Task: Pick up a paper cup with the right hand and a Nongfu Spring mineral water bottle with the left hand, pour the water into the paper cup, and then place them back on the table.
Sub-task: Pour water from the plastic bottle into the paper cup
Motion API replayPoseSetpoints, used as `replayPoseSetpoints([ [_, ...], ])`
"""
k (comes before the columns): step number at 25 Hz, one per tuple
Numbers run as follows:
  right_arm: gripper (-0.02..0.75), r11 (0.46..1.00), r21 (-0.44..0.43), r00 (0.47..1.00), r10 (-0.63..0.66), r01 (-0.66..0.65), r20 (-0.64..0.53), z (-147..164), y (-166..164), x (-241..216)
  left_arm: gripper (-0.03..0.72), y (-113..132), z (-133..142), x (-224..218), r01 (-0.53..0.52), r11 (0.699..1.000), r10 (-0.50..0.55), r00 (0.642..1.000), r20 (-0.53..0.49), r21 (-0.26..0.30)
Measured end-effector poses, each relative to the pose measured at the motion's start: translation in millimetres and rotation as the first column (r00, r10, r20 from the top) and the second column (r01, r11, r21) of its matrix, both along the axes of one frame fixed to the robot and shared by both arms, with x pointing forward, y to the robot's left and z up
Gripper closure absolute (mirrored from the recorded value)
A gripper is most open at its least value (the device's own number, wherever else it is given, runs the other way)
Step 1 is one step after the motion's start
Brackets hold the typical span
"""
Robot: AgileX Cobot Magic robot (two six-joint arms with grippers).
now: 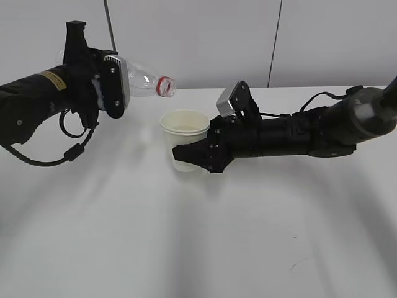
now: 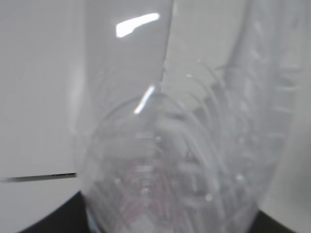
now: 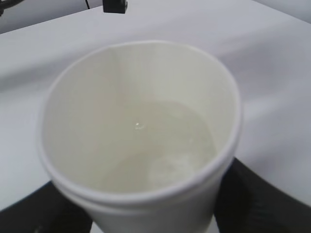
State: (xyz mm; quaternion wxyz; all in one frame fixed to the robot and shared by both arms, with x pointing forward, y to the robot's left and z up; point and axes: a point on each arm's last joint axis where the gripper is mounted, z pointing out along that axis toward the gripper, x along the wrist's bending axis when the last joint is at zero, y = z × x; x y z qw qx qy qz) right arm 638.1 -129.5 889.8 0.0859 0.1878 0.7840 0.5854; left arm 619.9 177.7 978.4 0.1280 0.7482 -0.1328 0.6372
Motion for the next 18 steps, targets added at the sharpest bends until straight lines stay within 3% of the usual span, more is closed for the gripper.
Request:
replayPoseSetpoints([
  [7,0.256,1.0,0.008,1.0,-0.021,0.021,0.012,0.4,-0.4,2.1,0.393,-3.2,0.2,-0.9,-0.043,0.992,0.038,0.998,-0.046,-0.12],
  [10,0.256,1.0,0.013,0.999,-0.029,0.029,0.014,0.9,-0.6,2.7,0.393,-6.4,0.2,-1.9,-0.078,0.972,0.06,0.994,-0.087,-0.22],
  [15,0.256,0.999,0.023,0.999,-0.049,0.049,0.02,2.0,-1.0,4.5,0.393,-4.9,0.1,-1.5,-0.168,0.896,0.102,0.979,-0.176,-0.412],
  [17,0.256,0.998,0.025,0.998,-0.054,0.054,0.019,2.1,-1.1,4.9,0.393,-3.8,0.0,-1.2,-0.204,0.85,0.111,0.971,-0.214,-0.486],
  [18,0.256,0.998,0.026,0.998,-0.055,0.054,0.019,2.1,-1.1,4.9,0.393,-3.2,0.0,-1.1,-0.23,0.81,0.112,0.964,-0.242,-0.54],
])
